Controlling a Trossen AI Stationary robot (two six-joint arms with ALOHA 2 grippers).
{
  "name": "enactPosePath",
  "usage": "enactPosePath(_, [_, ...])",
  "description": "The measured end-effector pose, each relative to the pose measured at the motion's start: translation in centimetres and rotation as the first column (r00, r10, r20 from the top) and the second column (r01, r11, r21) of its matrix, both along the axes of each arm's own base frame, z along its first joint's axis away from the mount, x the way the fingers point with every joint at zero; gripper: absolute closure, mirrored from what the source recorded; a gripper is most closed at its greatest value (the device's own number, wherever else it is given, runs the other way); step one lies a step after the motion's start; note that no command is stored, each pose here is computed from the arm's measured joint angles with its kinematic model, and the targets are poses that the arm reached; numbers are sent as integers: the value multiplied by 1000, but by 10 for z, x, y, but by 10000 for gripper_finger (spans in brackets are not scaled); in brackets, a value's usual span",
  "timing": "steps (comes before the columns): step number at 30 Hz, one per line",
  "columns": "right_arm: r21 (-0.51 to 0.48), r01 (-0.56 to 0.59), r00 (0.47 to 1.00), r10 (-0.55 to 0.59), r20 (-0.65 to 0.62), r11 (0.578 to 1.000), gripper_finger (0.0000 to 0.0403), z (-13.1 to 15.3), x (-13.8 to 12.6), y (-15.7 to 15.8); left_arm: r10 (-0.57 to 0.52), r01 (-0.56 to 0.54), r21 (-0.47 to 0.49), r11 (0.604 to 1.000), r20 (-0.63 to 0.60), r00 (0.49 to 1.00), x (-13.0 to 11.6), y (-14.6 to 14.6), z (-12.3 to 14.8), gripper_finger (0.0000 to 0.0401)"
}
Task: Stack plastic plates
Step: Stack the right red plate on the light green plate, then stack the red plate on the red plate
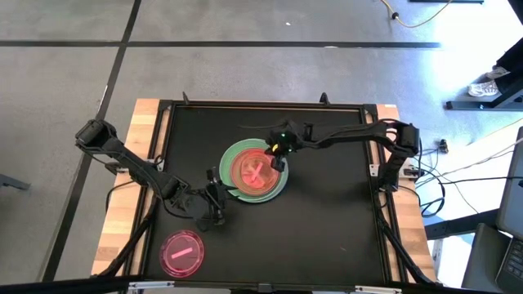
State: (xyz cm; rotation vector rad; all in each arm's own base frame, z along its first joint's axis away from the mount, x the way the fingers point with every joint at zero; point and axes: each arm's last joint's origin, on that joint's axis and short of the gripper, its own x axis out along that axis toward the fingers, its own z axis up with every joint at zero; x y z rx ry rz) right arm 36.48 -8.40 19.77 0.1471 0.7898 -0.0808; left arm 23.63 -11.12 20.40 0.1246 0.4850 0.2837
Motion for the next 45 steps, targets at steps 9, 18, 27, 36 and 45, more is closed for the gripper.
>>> enactPosePath(9, [26, -23, 999, 24, -39, 999, 340, -14, 3, 0, -3, 3, -3, 1000, -1, 1000, 0, 0, 0, 291])
enactPosePath(18, [23, -193, 973, 194, -123, 981, 278, 37, -21, 22, -85, 83, -56, 995, -29, 996, 0, -3, -1, 291])
enactPosePath(27, [-14, -443, 896, 443, -22, 896, 276, 19, -73, 107, -155, 148, -107, 983, -62, 986, 3, -2, -4, 291])
enactPosePath(36, [-88, -524, 846, 530, 65, 847, 276, -30, -104, 145, -274, 240, -209, 948, -153, 949, 16, 3, -23, 291])
enactPosePath(45, [-87, -499, 859, 506, 81, 862, 276, -31, -105, 144, -258, -90, -516, 852, -563, 785, -7, -7, -9, 291])
